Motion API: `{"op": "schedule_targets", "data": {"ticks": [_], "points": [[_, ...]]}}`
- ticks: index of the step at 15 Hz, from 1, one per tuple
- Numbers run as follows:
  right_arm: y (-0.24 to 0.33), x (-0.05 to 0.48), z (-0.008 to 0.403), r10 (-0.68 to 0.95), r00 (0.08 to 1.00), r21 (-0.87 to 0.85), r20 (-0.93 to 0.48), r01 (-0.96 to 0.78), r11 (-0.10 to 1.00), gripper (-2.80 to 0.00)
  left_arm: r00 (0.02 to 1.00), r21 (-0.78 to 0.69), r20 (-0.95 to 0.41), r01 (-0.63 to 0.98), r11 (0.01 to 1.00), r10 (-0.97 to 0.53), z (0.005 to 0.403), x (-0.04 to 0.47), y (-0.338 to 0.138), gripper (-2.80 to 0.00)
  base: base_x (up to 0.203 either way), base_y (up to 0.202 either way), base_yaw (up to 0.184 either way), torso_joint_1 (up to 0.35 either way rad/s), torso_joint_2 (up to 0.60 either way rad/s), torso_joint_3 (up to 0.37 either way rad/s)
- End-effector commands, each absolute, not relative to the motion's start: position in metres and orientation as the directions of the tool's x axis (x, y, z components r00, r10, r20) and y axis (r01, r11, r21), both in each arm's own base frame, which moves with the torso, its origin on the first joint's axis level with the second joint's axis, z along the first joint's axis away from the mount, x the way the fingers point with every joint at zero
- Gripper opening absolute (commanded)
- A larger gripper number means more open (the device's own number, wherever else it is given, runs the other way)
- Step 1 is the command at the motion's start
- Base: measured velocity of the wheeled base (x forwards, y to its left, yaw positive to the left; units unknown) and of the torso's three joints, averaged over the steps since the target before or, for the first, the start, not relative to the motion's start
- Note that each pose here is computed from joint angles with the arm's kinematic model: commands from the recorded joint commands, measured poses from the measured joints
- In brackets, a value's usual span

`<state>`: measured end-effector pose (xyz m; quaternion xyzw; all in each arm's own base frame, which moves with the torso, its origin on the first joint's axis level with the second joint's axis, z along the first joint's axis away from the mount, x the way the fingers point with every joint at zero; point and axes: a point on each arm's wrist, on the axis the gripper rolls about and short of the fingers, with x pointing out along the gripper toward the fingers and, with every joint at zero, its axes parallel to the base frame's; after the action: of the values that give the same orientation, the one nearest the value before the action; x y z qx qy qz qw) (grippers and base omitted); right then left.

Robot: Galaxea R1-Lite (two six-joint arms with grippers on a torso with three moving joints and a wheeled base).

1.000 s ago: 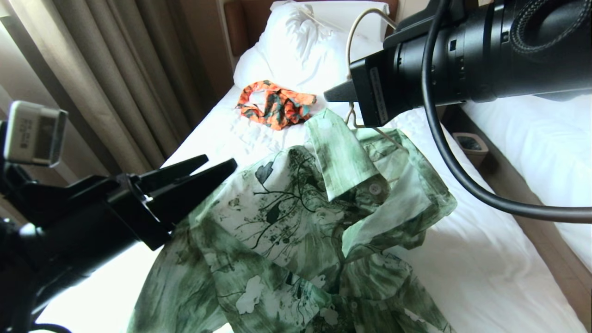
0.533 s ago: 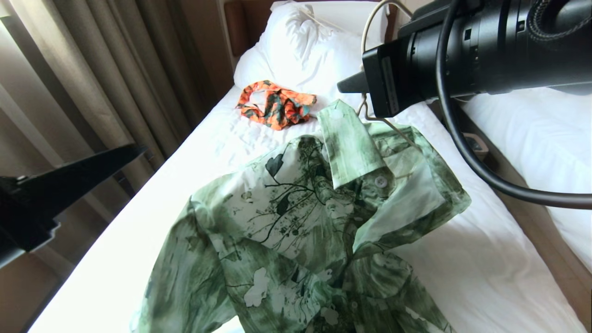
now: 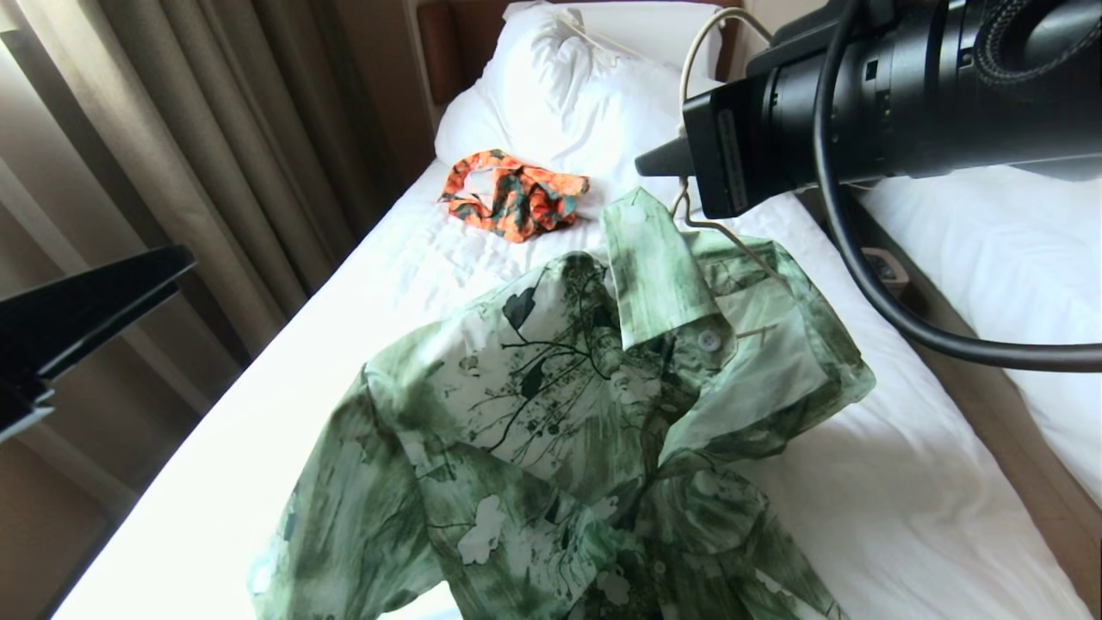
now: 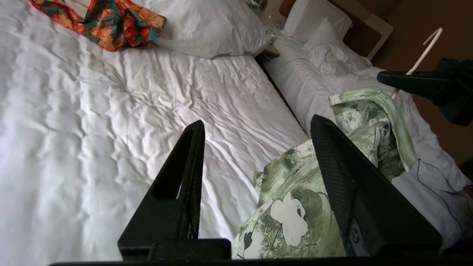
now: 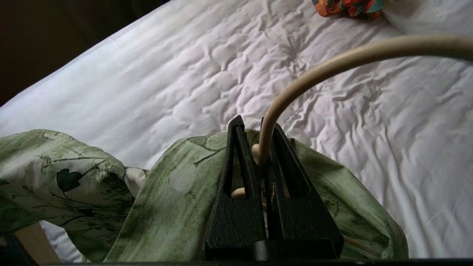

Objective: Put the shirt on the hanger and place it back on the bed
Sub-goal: Take the clothes hanger out of the clothes

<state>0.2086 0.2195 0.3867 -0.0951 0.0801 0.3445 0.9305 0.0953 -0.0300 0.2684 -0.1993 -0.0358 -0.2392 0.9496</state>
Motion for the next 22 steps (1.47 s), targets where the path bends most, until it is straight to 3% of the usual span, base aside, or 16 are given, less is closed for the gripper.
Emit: {"op": "schedule_targets", "data": {"ticks": [1, 6, 22], "points": [[0.218, 0.208, 0.388, 0.643, 0.737, -0.110, -0.211, -0.671, 0.733, -2.80, 0.891, -0.369, 0.152, 0.453, 0.811, -0.429, 0.264, 0.095, -0.029, -2.80, 0.000, 0.000, 0.000, 0.000, 0.00, 0.000], [0.207, 0.205, 0.396, 0.630, 0.754, -0.111, -0.185, -0.653, 0.749, -2.80, 0.907, -0.368, 0.157, 0.422, 0.829, -0.391, 0.265, 0.081, -0.022, -2.80, 0.000, 0.000, 0.000, 0.032, -0.16, -0.129], [0.189, 0.213, 0.416, 0.556, 0.831, -0.206, -0.023, -0.549, 0.810, -2.80, 0.917, -0.363, 0.177, 0.397, 0.843, -0.356, 0.265, 0.069, -0.018, -2.80, 0.000, 0.000, 0.000, 0.161, -0.52, -0.357]]}}
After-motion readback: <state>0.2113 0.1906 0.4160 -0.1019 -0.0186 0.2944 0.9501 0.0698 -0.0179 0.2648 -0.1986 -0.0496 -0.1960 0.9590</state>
